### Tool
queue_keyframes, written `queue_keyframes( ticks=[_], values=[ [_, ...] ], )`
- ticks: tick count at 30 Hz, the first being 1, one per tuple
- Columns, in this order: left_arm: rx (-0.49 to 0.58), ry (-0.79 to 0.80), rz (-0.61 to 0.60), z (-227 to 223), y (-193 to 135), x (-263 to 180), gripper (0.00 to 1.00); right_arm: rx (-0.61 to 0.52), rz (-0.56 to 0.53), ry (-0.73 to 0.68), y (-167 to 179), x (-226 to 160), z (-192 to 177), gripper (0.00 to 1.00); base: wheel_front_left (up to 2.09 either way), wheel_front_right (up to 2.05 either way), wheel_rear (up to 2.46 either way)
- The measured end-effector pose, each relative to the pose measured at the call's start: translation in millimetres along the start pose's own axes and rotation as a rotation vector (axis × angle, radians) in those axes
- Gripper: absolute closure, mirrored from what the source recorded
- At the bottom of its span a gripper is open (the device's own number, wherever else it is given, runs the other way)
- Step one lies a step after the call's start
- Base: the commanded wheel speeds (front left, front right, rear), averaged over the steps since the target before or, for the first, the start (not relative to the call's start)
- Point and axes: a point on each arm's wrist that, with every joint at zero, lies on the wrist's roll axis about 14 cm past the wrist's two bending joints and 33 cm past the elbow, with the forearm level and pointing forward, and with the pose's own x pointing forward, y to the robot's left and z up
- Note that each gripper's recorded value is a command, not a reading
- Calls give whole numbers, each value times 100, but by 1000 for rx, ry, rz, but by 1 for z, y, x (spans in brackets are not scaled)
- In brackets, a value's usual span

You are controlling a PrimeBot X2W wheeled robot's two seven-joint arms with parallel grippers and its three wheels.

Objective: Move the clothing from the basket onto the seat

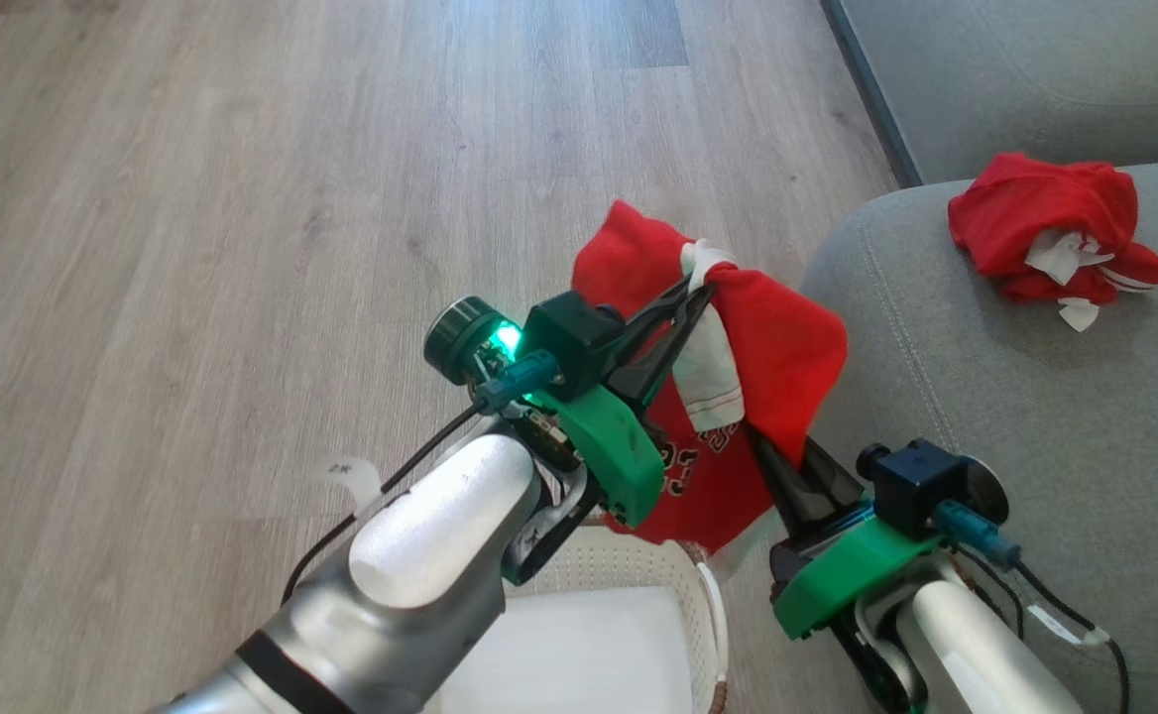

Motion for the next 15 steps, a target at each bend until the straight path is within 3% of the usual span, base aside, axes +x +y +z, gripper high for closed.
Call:
queue_keyframes(
  ticks=[8,9,11,13,15],
  values=[
    [-24,14,30,-9,7,-2,100,-9,-35,-10,-13,0,3,100,0,0,0],
    [-31,16,31,-12,6,-3,69,-12,-46,-13,-16,0,5,100,0,0,0],
    [-44,23,39,-18,5,-4,53,-20,-66,-21,-23,-2,7,100,0,0,0],
    [-56,36,45,-25,6,-5,0,-30,-91,-30,-31,-4,11,100,0,0,0],
    [-60,37,50,-28,6,-5,0,-41,-116,-44,-39,-6,16,100,0,0,0]
  ],
)
